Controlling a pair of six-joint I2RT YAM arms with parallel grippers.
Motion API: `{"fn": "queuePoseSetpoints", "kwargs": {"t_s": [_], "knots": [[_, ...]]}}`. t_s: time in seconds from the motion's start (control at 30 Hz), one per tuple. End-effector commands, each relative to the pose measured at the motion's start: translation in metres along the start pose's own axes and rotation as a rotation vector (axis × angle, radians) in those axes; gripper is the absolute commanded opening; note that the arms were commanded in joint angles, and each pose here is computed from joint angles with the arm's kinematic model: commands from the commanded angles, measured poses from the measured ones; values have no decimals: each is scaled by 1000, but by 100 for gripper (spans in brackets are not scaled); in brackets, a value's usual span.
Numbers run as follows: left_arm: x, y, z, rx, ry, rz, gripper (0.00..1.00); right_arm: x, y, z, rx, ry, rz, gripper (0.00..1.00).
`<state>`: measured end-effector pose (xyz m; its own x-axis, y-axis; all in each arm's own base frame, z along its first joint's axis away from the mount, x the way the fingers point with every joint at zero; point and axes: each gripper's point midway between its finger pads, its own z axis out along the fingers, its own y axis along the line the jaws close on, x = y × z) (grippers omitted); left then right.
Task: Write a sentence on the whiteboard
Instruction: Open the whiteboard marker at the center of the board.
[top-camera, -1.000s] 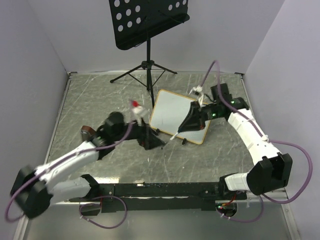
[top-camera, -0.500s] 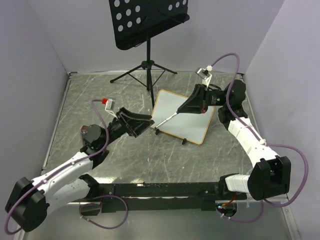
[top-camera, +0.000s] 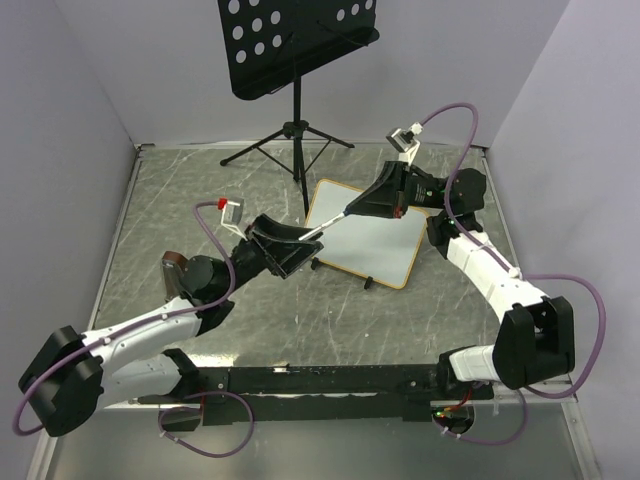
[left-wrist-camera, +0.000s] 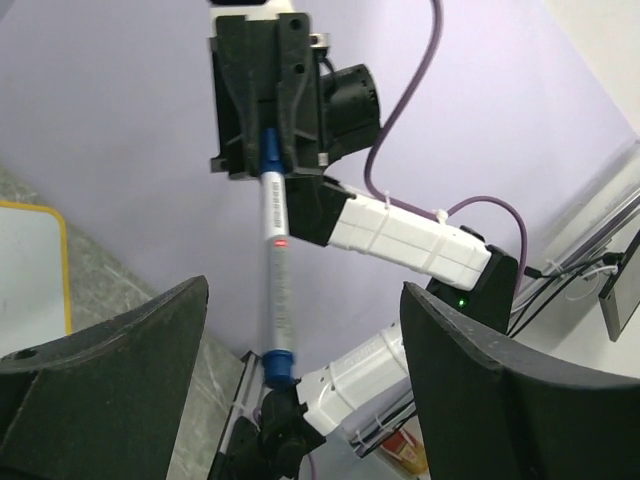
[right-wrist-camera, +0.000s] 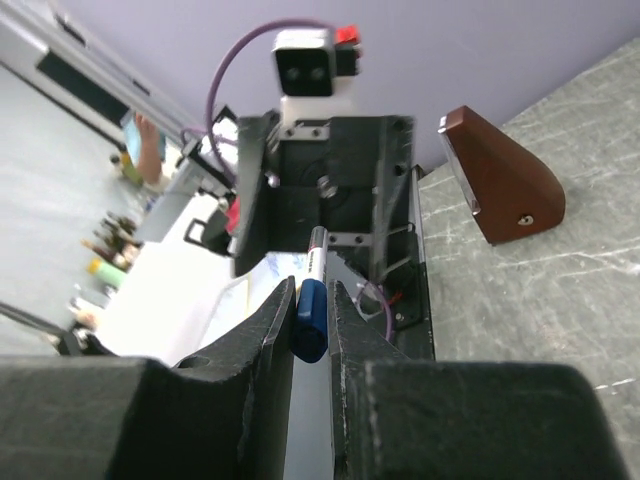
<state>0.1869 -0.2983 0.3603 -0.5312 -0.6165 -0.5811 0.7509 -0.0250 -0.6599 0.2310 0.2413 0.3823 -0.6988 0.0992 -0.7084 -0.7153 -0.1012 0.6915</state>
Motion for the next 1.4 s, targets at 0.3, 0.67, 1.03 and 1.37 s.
{"fn": "queuePoseSetpoints", "kwargs": {"t_s": [0.3, 0.67, 1.03, 1.37], "knots": [[-34, -22, 19, 48, -227, 21, 62, -7, -11, 6, 20, -94, -9, 0], [-41, -14, 18, -7, -305, 5, 53, -1, -18, 6, 42, -92, 1, 0], [-47, -2, 18, -76, -348, 0, 50, 0, -16, 7, 37, -89, -6, 0], [-45, 1, 21, -88, -339, -8, 44, 1, -18, 7, 39, -86, 0, 0]]}}
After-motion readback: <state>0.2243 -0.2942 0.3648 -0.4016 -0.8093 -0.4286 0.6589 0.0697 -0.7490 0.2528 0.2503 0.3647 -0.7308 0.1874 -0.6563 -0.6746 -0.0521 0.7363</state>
